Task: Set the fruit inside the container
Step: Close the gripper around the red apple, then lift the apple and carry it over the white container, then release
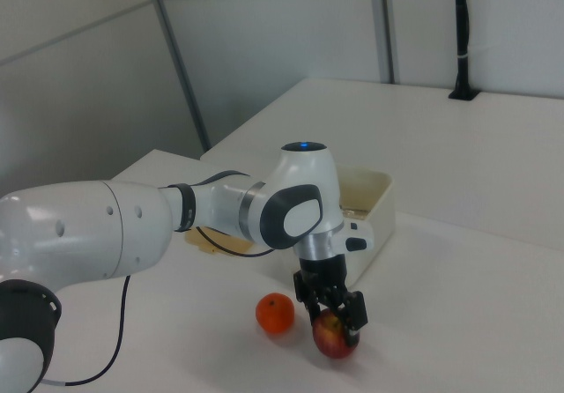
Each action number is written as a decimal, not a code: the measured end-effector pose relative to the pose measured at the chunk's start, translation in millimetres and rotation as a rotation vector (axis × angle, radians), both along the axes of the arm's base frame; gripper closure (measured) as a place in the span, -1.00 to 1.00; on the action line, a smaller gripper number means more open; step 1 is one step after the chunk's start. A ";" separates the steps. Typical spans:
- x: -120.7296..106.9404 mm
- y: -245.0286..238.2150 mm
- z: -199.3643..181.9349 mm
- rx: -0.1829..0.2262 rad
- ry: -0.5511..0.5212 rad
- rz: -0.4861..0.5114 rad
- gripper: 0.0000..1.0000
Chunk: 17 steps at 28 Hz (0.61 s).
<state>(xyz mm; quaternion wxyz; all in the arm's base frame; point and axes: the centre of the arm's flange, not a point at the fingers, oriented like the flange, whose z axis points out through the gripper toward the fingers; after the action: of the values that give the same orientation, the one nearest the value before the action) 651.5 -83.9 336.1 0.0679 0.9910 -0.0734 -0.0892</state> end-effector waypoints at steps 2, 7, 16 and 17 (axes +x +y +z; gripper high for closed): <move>1.1 -1.5 9.9 -0.002 -0.017 -0.001 -0.82; 7.8 -1.5 79.0 -0.014 -0.135 0.001 -0.82; 29.0 25.2 182.5 -0.026 -0.446 0.064 -0.82; 33.5 30.0 184.4 -0.027 -0.485 0.076 -0.82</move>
<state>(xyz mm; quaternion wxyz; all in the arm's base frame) 685.0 -54.0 520.5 0.0647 0.9845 -0.0512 0.1549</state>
